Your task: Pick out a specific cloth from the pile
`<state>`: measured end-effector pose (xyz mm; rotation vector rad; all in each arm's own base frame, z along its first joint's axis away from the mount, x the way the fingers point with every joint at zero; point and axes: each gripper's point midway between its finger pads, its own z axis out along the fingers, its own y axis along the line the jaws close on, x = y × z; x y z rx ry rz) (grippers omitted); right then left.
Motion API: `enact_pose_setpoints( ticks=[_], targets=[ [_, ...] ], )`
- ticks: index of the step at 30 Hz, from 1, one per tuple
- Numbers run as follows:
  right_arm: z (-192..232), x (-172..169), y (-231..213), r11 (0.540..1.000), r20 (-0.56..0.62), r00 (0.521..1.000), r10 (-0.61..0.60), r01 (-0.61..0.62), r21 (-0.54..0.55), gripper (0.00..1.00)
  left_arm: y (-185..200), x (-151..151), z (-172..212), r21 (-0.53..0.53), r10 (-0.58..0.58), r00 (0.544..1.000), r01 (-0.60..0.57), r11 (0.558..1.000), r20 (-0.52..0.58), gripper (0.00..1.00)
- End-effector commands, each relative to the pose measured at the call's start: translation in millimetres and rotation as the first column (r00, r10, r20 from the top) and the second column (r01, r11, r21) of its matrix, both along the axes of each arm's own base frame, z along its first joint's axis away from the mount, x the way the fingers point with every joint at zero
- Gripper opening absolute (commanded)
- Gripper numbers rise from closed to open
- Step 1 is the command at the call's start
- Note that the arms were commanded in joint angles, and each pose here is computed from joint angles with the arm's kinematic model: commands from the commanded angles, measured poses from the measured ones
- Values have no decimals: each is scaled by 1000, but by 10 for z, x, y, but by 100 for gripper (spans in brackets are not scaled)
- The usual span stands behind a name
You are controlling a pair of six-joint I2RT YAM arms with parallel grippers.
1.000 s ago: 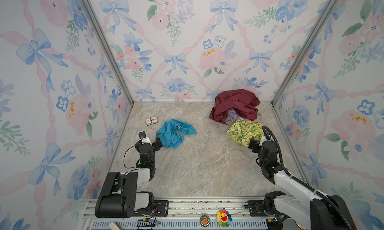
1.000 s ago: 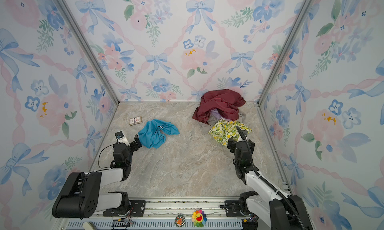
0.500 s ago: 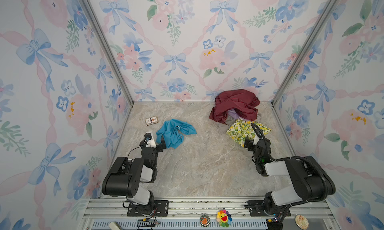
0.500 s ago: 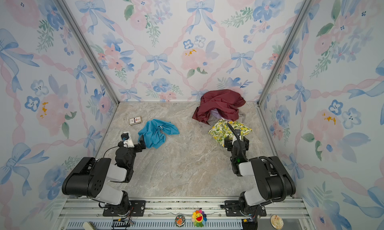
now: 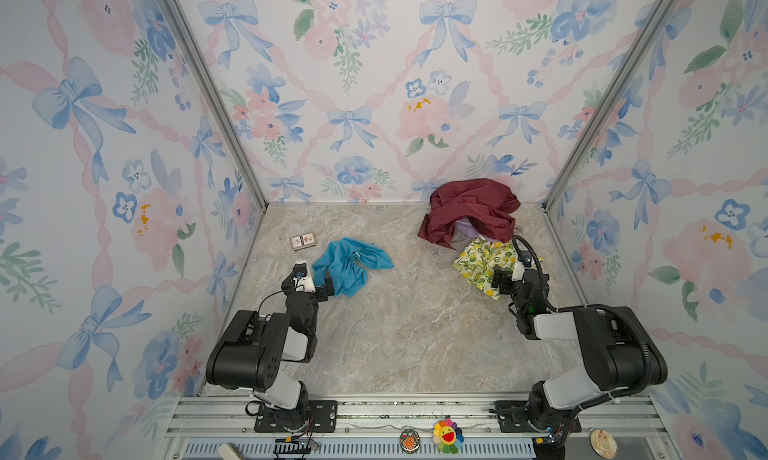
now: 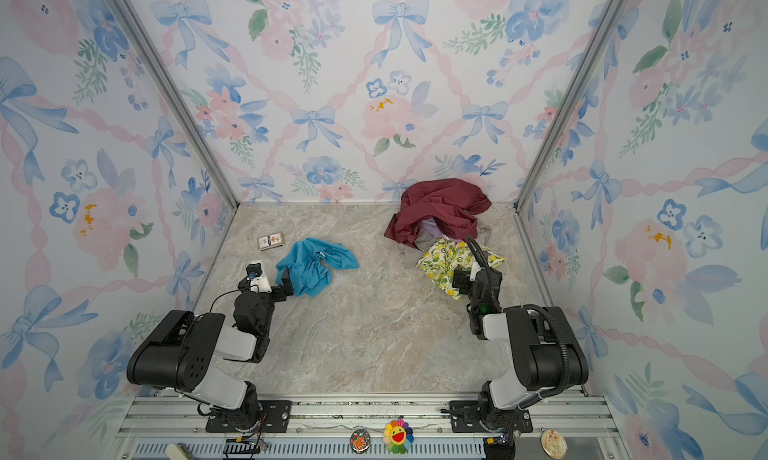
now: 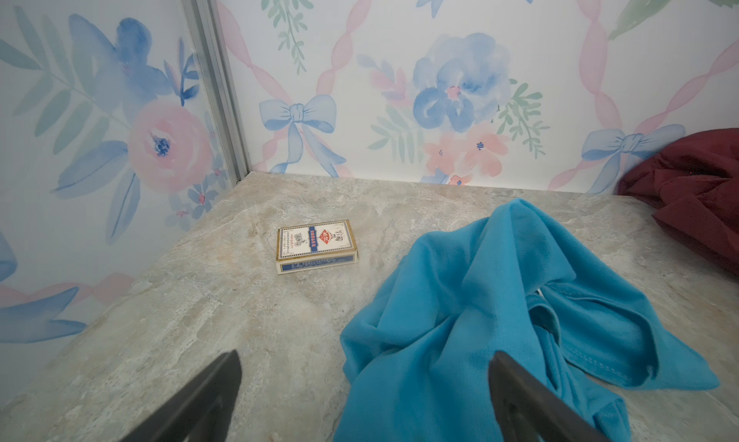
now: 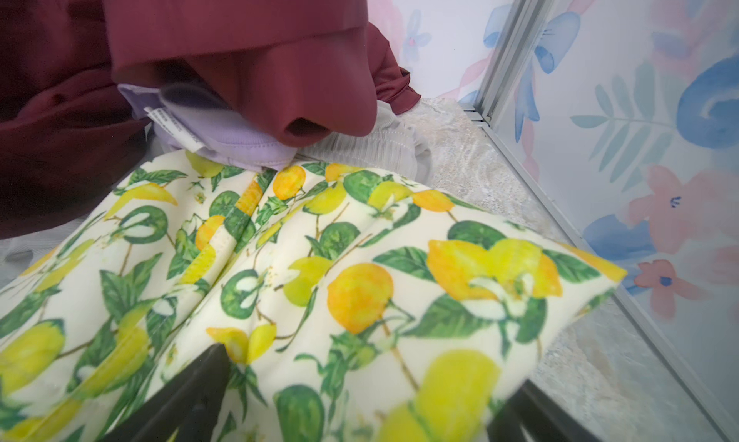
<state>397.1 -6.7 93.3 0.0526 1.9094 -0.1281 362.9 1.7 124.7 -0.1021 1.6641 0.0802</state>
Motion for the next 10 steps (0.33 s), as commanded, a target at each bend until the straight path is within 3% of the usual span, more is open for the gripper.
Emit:
enact_pose_setpoints(
  ticks=[1,10],
  targets=[
    [41,19,47,1000,6,1000,14,-14,11,97,0,23,38,19,9,1000,-10,1000,13,98],
    [35,25,45,1000,3,1000,21,-21,21,97,-12,22,42,27,10,1000,-11,1000,13,98]
  ],
)
